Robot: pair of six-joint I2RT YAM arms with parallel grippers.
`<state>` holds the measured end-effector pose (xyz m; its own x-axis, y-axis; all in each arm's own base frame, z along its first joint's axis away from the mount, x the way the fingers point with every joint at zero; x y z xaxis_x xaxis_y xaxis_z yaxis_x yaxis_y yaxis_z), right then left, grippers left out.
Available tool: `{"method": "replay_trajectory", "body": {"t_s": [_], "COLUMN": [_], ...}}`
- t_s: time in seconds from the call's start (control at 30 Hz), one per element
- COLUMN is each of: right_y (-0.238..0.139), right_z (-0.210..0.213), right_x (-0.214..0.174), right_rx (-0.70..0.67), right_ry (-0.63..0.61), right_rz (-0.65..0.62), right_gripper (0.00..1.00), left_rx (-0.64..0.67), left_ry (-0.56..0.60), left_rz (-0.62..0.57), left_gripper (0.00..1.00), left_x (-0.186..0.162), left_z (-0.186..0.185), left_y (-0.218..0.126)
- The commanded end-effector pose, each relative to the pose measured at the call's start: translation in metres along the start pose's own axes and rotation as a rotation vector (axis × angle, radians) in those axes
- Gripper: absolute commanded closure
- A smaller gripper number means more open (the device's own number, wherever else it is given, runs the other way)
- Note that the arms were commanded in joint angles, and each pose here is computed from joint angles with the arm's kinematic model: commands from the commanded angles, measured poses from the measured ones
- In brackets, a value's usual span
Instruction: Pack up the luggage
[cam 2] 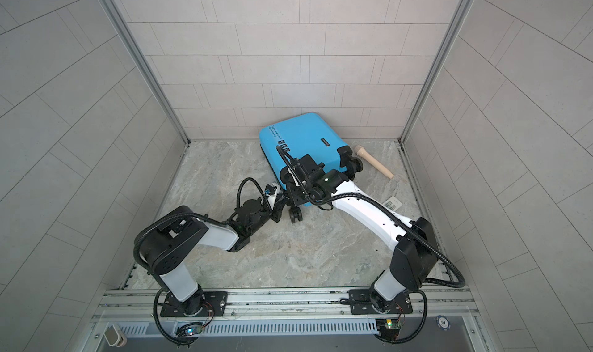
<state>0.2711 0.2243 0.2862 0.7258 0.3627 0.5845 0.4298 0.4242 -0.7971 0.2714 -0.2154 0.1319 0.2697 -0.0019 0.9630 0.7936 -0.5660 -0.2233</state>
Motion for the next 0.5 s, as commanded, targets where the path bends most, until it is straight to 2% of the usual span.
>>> {"method": "replay_trajectory", "body": {"t_s": [0.0,0.3,0.4,0.47], "right_y": [-0.048,-0.046,-0.046,-0.046], "right_z": [0.011,0.011,0.012,0.012], "right_x": [0.027,0.025,0.025,0.025], "right_rx": [0.056,0.058,0.063,0.066], "right_ry": [-0.028,-0.028,-0.029,-0.029], "right_rz": [-0.238,-0.235,-0.236,-0.237], "right_gripper": [1.00,1.00,1.00,1.00], "left_rx": [-0.008,-0.063,-0.083,-0.090], "left_ry": [-0.020,-0.056,-0.062,-0.063], "left_rz": [-0.186,-0.178,-0.184,-0.185], "left_gripper": [0.77,0.97,0.98,0.95], "left_x": [0.042,0.049,0.052,0.054], "left_z": [0.005,0.010,0.010,0.009], "left_y": [0.002,-0.005,-0.007,-0.007]}}
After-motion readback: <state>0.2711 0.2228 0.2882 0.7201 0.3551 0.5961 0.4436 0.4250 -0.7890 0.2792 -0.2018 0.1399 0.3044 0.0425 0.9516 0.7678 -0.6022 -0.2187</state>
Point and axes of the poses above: each gripper's point midway between its finger pads, its own y axis out along the fingers, its own z axis along the line the jaws close on, x = y × z, the point moved 10 cm from there along -y, back along the fingers, and after that the axes turned 7 degrees about -y, right-handed, at the moved point
